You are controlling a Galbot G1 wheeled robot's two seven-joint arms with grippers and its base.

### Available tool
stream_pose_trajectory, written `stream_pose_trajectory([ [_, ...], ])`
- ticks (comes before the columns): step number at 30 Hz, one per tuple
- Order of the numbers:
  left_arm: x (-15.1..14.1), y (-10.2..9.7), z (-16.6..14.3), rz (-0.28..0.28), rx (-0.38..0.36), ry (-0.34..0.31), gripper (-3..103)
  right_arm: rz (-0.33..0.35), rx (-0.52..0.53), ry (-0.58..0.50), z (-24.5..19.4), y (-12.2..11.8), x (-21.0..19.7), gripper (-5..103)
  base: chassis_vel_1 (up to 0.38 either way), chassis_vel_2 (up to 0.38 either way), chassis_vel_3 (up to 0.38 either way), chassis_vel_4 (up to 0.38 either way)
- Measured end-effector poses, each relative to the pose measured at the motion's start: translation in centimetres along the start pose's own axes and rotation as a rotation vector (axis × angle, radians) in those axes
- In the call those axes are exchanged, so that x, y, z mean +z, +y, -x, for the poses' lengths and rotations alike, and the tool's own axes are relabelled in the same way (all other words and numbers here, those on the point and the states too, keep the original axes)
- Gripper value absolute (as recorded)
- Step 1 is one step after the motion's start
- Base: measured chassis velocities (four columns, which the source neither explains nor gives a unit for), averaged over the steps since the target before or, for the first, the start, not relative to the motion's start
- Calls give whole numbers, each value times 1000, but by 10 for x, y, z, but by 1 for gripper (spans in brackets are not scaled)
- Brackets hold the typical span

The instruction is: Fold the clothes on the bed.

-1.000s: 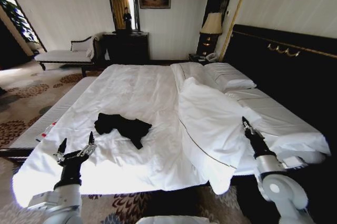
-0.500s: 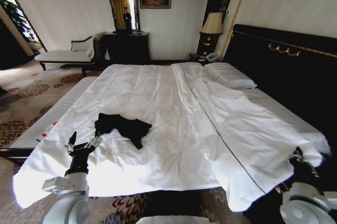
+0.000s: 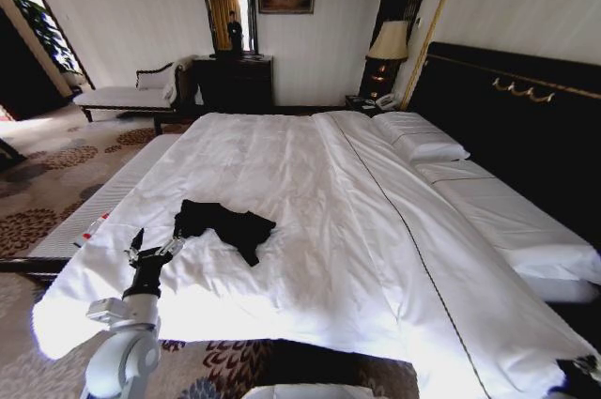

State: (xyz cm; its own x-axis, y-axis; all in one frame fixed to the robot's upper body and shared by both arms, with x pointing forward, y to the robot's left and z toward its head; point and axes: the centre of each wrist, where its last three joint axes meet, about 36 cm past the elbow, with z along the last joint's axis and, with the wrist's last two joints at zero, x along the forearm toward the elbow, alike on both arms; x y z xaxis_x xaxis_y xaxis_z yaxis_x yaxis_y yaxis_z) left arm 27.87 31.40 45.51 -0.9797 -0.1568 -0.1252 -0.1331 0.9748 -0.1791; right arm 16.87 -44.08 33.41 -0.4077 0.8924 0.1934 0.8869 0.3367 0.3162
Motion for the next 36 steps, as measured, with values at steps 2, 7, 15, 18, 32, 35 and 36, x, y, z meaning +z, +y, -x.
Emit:
stream_pose_trajectory([
  [2,0,1,1,1,1,1,100,-9,4,9,-2,3,6,3,0,0,0,0],
  [7,0,7,1,12,-4,8,100,-38,51,88,-16,15,24,3,0,0,0,0],
  [15,3,10,-5,12,-24,16,100,-141,286,56,-15,18,-6,29,-13,-6,-8,-16],
  [18,5,8,-9,14,-30,18,100,-179,303,-32,-17,28,-36,40,0,0,0,0],
  [32,-8,-6,-32,30,-35,14,100,-114,-168,-254,-70,96,-108,89,0,0,0,0],
  [35,-8,-6,-40,44,-39,27,100,-116,-353,-263,-79,101,-99,97,0,0,0,0],
  [36,-8,-6,-44,51,-40,33,100,-115,-444,-266,-82,102,-95,97,0,0,0,0],
])
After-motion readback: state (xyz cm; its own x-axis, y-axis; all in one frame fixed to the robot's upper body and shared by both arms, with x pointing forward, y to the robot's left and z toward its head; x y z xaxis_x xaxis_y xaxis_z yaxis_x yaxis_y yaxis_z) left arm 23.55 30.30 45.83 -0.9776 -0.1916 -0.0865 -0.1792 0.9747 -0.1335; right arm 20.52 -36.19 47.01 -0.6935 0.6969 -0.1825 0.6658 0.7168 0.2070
